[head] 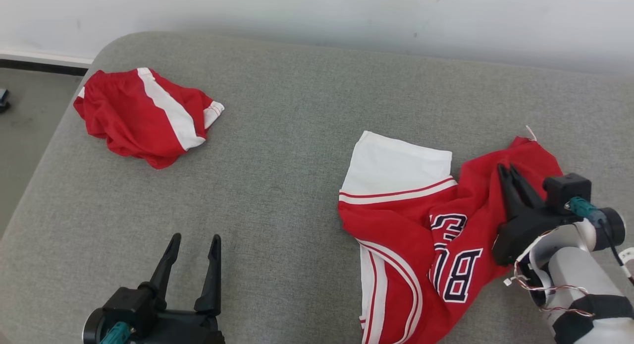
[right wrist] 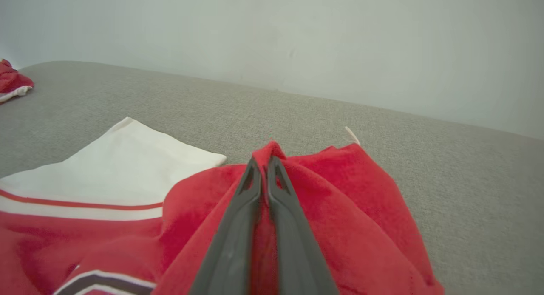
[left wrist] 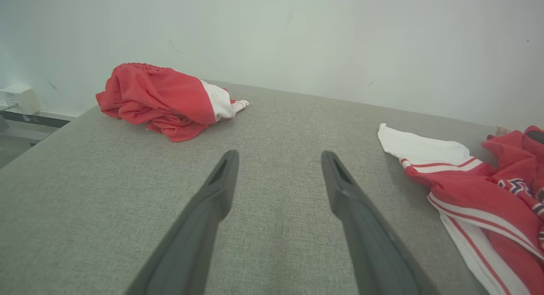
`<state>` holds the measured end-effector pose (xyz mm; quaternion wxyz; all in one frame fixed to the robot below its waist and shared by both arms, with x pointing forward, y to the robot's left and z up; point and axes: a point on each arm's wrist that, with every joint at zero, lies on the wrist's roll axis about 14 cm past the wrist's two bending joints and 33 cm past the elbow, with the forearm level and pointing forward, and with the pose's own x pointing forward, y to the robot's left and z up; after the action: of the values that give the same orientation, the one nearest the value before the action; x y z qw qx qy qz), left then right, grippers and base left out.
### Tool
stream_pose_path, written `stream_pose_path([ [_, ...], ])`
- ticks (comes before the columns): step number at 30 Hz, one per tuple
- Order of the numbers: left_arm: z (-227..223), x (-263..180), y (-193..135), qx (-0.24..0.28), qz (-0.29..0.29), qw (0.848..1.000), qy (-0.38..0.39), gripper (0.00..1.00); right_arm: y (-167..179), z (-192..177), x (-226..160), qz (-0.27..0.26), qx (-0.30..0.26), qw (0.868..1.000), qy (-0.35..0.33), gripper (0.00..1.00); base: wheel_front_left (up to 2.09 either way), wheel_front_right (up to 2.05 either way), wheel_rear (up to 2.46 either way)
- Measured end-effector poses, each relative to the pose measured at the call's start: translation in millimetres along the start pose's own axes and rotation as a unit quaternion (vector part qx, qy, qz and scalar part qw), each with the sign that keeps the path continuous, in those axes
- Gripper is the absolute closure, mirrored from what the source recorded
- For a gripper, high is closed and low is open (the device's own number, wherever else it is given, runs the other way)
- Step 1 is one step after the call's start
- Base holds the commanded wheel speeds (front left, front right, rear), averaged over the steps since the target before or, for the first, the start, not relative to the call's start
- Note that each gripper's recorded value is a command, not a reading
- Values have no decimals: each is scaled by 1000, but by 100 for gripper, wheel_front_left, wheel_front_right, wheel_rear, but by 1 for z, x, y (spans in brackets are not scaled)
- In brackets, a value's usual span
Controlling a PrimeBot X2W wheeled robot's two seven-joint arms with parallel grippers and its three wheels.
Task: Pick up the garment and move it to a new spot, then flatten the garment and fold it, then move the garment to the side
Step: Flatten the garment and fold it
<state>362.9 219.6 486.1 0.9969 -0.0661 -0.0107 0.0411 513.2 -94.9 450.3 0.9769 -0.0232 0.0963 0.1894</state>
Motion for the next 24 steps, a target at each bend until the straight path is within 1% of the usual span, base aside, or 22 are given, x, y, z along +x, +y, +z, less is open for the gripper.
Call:
stream_pose_path([
  [2, -1, -1, 0, 0, 0, 1000, 2, 0, 3, -8, 2, 1, 6, 1000, 6, 0, 0, 0, 0],
  [4, -1, -1, 0, 0, 1, 1000, 2, 0, 9, -7, 3, 4, 13, 1000, 0, 0, 0, 0, 0],
  [6, -2, 0, -3, 0, -3, 1000, 3, 0, 7, -4, 0, 0, 20, 1000, -10, 0, 0, 0, 0],
  [8, -2, 1, -7, 2, -9, 1000, 2, 0, 1, 4, -4, -9, 30, 999, -25, 0, 0, 0, 0],
  [10, -1, 2, -9, 1, -13, 1000, 0, 0, -4, 24, -11, -14, 38, 997, -60, 0, 0, 0, 0],
  [12, 0, 3, -12, 2, -18, 1000, -3, 0, -10, 43, -23, -21, 39, 994, -97, 0, 0, 0, 0],
  [13, 1, 3, -14, 2, -21, 1000, -3, 0, -13, 47, -31, -25, 39, 993, -108, 0, 0, 0, 0],
  [16, 3, 6, -20, 2, -31, 999, -7, 0, -23, 47, -60, -44, 44, 990, -127, 0, 0, 0, 0],
  [17, 4, 6, -21, 3, -34, 999, -9, 0, -24, 49, -69, -48, 45, 989, -135, 0, 0, 0, 0],
  [18, 4, 6, -21, 3, -34, 999, -9, 0, -24, 49, -69, -48, 45, 989, -135, 0, 0, 0, 0],
  [24, 6, 9, -34, 1, -53, 998, -15, 0, -31, 45, -121, -85, 54, 982, -157, 0, 0, 0, 0],
])
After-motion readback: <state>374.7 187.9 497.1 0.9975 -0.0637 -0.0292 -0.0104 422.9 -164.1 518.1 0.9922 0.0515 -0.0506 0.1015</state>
